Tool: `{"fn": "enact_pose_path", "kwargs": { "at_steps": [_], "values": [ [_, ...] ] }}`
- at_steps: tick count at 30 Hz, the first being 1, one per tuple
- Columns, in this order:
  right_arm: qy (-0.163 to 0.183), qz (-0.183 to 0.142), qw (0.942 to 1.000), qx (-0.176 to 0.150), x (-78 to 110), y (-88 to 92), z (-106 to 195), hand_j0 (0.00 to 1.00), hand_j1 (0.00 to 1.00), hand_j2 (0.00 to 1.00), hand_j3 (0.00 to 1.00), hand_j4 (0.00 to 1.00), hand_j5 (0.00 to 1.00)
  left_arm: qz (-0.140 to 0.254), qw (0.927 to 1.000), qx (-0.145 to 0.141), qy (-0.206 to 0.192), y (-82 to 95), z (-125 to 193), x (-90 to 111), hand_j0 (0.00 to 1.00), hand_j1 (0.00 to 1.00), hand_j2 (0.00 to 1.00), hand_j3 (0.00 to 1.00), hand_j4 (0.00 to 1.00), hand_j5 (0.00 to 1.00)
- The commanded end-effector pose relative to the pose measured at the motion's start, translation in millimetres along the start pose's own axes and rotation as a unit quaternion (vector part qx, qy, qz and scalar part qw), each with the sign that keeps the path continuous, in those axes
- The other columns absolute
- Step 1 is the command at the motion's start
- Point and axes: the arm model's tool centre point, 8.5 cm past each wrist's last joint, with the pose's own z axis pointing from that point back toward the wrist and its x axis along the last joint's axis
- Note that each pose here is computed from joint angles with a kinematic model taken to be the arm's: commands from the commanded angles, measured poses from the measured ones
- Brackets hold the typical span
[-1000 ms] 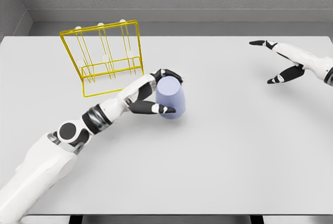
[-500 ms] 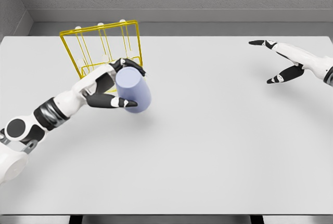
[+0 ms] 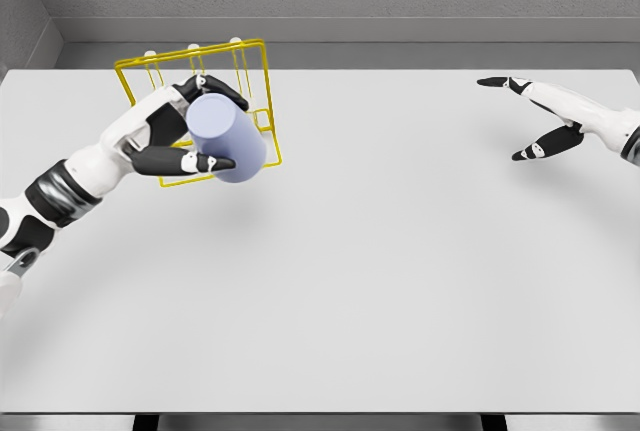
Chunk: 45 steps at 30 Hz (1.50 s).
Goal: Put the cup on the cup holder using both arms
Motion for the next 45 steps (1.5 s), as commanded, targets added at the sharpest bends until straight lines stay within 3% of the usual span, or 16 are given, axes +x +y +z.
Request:
{"fn": "enact_pose_path", "kwargs": {
  "at_steps": [1, 13, 26, 34, 39, 45],
  "values": [
    [0.0, -0.002, 1.0, -0.003, 0.0, -1.0, 0.4, 1.0, 1.0, 1.0, 1.0, 1.0, 1.0, -0.003, 1.0, 0.007, -0.001, 6.3, 3.2, 4.4, 0.43, 0.43, 0.43, 0.43, 0.43, 0.43],
    [0.007, -0.006, 1.0, -0.002, -4.2, 0.6, 1.7, 1.0, 1.0, 1.0, 1.0, 1.0, 1.0, -0.023, 0.9994, 0.017, -0.017, 30.3, -1.3, 29.7, 0.43, 0.43, 0.43, 0.43, 0.43, 0.43],
    [0.006, -0.006, 1.0, -0.003, -3.9, -0.2, 1.5, 1.0, 1.0, 1.0, 1.0, 1.0, 1.0, -0.056, 0.9961, 0.068, 0.006, 71.3, 10.3, 42.4, 0.44, 0.44, 0.44, 0.44, 0.44, 0.44],
    [0.006, -0.006, 1.0, -0.003, -3.6, 0.2, 0.9, 1.0, 1.0, 1.0, 1.0, 1.0, 1.0, -0.054, 0.9961, 0.07, 0.002, 72.9, 2.9, 40.5, 0.44, 0.44, 0.44, 0.44, 0.44, 0.44],
    [0.006, -0.006, 1.0, -0.003, -3.6, 0.2, 0.9, 1.0, 1.0, 1.0, 1.0, 1.0, 1.0, -0.038, 0.9963, 0.077, 0.009, 71.7, -5.2, 26.5, 0.44, 0.44, 0.44, 0.44, 0.44, 0.44],
    [0.005, -0.006, 1.0, -0.002, -3.3, 1.0, 0.2, 1.0, 1.0, 1.0, 1.0, 1.0, 1.0, -0.038, 0.9964, 0.076, 0.005, 71.4, -9.0, 28.3, 0.44, 0.44, 0.44, 0.44, 0.44, 0.44]
  ]
}}
